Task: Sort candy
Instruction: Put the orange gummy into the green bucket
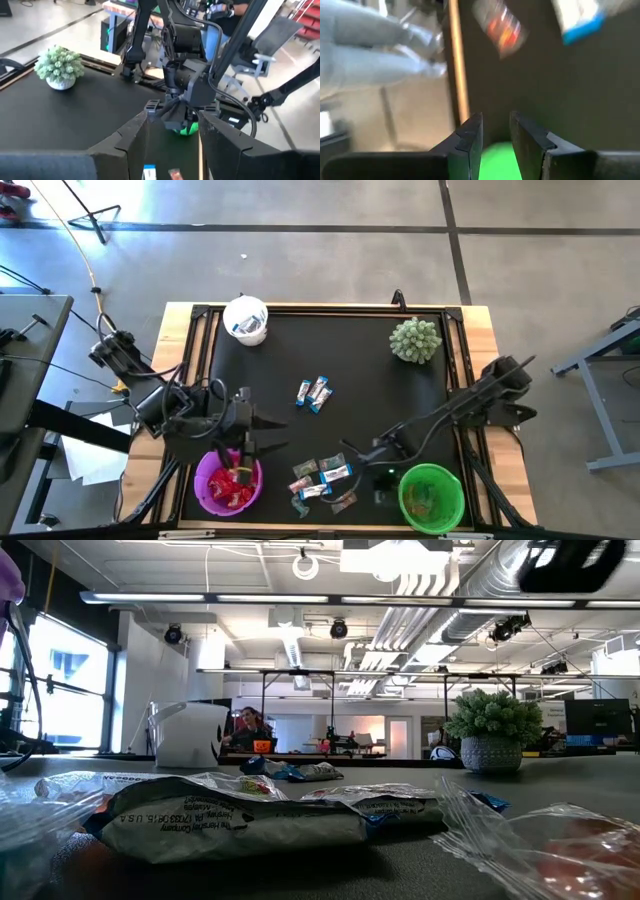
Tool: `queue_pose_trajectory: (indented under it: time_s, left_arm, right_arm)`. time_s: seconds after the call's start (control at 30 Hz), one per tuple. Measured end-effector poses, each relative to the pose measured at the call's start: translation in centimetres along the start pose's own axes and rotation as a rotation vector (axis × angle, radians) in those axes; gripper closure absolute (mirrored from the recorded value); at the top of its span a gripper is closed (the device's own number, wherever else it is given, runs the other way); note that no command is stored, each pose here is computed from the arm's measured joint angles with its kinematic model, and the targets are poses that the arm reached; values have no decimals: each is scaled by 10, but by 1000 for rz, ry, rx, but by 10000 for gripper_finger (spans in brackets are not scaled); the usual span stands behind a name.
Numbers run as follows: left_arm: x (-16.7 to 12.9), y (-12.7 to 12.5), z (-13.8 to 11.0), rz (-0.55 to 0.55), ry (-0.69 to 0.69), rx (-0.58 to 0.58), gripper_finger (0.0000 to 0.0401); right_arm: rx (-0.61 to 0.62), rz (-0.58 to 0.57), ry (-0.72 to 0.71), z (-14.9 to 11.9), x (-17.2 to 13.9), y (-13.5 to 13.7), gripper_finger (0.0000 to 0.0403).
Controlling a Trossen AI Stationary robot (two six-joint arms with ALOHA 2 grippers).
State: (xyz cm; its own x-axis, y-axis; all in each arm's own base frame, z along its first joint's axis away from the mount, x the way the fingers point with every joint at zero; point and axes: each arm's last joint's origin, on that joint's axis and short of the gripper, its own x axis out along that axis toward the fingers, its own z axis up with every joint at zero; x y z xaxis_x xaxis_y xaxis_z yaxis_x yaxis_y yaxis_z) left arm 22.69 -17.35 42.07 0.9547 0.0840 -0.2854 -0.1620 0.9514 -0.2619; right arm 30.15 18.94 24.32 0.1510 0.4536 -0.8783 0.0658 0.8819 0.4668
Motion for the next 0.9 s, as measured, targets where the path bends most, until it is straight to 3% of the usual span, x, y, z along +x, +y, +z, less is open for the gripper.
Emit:
queue_pose_trajectory:
  time_s: [0.17, 0.27, 0.7, 0.9]
  left_arm:
    - [-6, 2, -3, 4, 29, 27, 243]
    - [-7, 4, -3, 8, 44, 41, 243]
    - [-10, 3, -7, -13, 84, 52, 243]
    - [-10, 4, -8, -11, 87, 45, 243]
  right_arm:
    - [-134, -77, -88, 20, 19, -12, 311]
    - [-194, -92, -70, 27, 34, -20, 311]
    - [-495, -10, -79, 45, 79, -26, 311]
    - [-544, -10, -54, 47, 95, -31, 311]
